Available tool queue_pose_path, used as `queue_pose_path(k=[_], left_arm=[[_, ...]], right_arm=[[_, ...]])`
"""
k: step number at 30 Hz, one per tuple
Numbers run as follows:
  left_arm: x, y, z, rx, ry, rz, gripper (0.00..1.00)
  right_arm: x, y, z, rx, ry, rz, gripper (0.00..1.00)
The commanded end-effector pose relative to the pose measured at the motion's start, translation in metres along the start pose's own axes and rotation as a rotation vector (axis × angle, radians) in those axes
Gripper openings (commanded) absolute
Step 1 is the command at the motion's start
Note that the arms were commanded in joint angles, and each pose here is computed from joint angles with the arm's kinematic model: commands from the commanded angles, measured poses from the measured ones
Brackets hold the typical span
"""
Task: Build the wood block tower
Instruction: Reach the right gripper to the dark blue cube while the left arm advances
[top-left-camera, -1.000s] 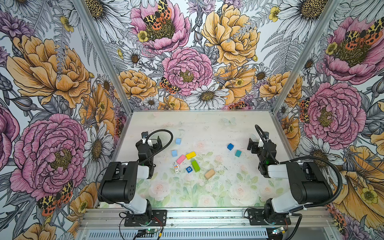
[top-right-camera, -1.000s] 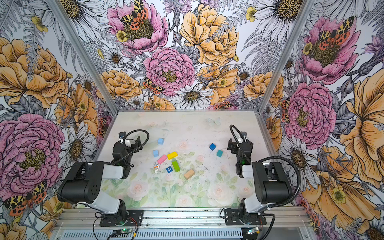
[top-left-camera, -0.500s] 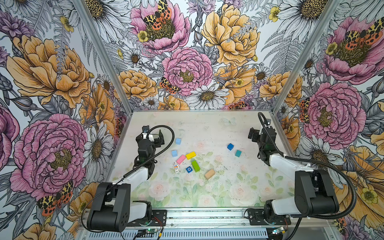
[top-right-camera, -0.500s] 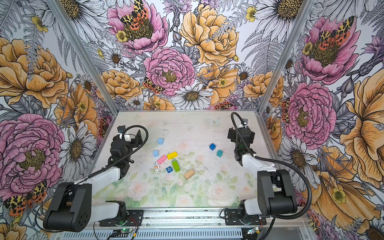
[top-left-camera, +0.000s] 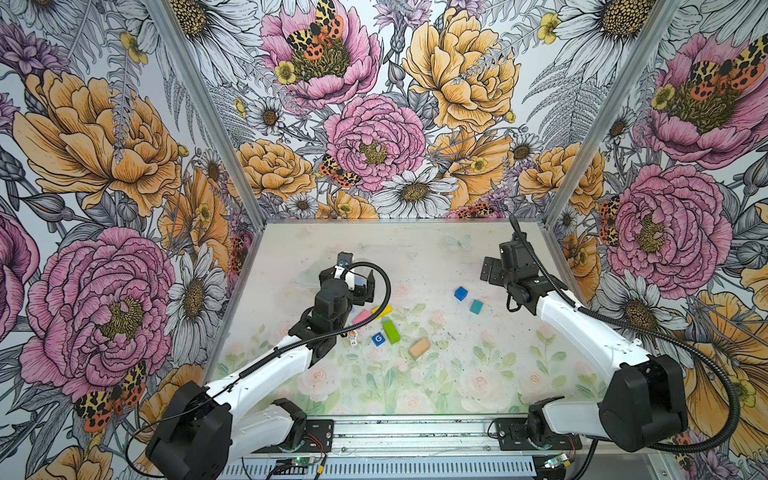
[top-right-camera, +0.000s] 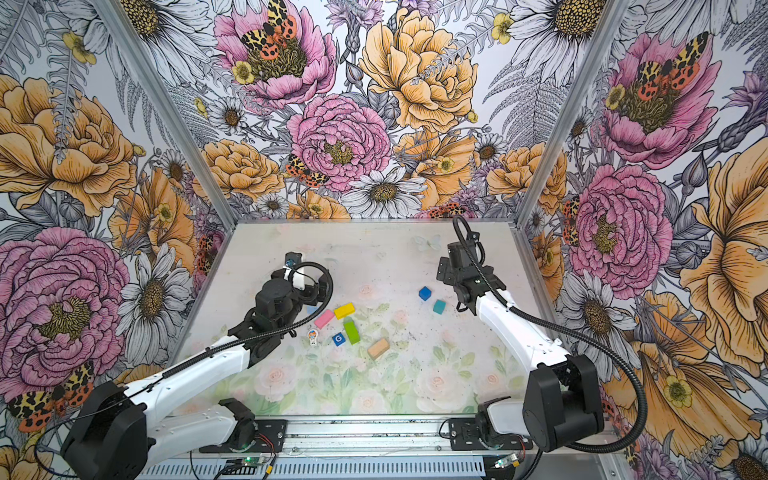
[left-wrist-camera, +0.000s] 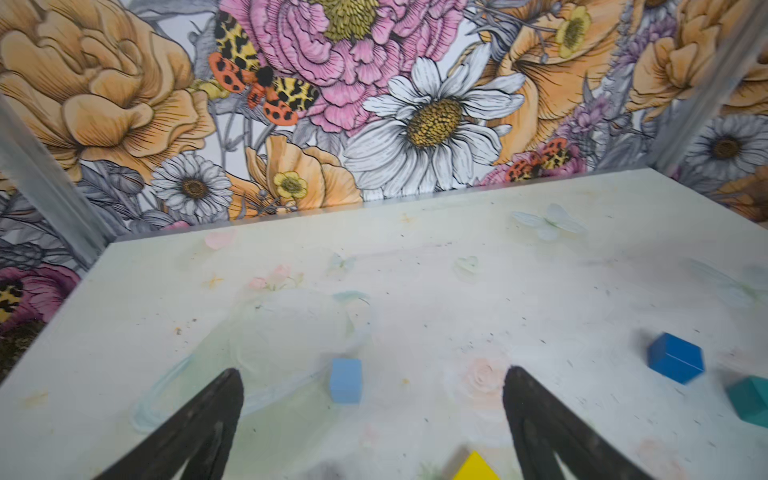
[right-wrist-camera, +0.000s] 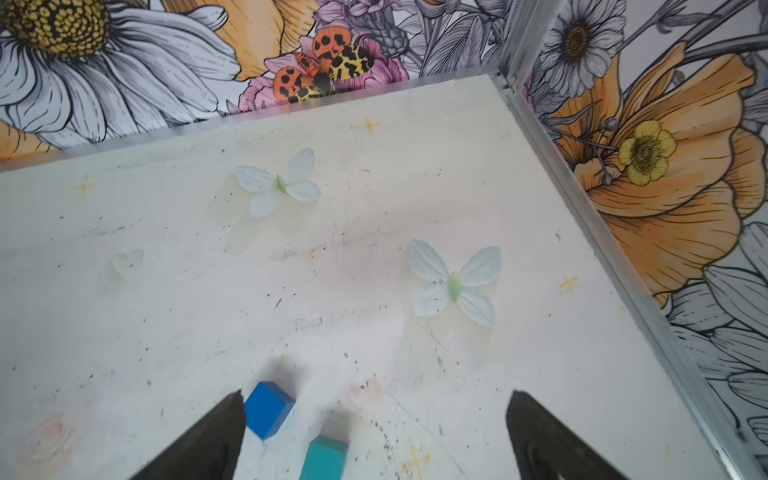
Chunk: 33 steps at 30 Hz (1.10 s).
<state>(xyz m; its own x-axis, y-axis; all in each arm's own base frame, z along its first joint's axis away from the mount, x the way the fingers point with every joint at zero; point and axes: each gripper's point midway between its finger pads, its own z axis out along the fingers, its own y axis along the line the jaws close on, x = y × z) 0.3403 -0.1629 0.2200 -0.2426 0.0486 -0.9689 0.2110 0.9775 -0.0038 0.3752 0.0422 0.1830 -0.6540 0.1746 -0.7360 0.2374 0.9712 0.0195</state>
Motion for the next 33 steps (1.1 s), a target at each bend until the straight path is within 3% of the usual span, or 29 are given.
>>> queue_pose_path(k=[1, 6, 12, 22, 33], left_arm=[[0.022, -0.012, -0.017, 0.006, 0.089, -0.091, 0.99], [0.041, -0.038, -0.041, 0.090, 0.152, -0.137, 0.99], [0.044, -0.039, -0.057, 0.105, 0.186, -0.153, 0.99], [0.031, -0.032, -0.062, 0.092, 0.163, -0.148, 0.99], [0.018, -0.036, -0.050, 0.139, 0.185, -0.170, 0.99]], right_arm=[[0.024, -0.004, -0.010, 0.011, 0.122, 0.022, 0.93], [0.046, 0.012, -0.008, -0.052, 0.205, 0.038, 0.84], [0.061, 0.035, 0.007, -0.106, 0.293, 0.030, 0.73], [0.067, 0.081, 0.039, -0.161, 0.392, -0.008, 0.72], [0.071, 0.099, 0.055, -0.104, 0.471, 0.154, 0.70]])
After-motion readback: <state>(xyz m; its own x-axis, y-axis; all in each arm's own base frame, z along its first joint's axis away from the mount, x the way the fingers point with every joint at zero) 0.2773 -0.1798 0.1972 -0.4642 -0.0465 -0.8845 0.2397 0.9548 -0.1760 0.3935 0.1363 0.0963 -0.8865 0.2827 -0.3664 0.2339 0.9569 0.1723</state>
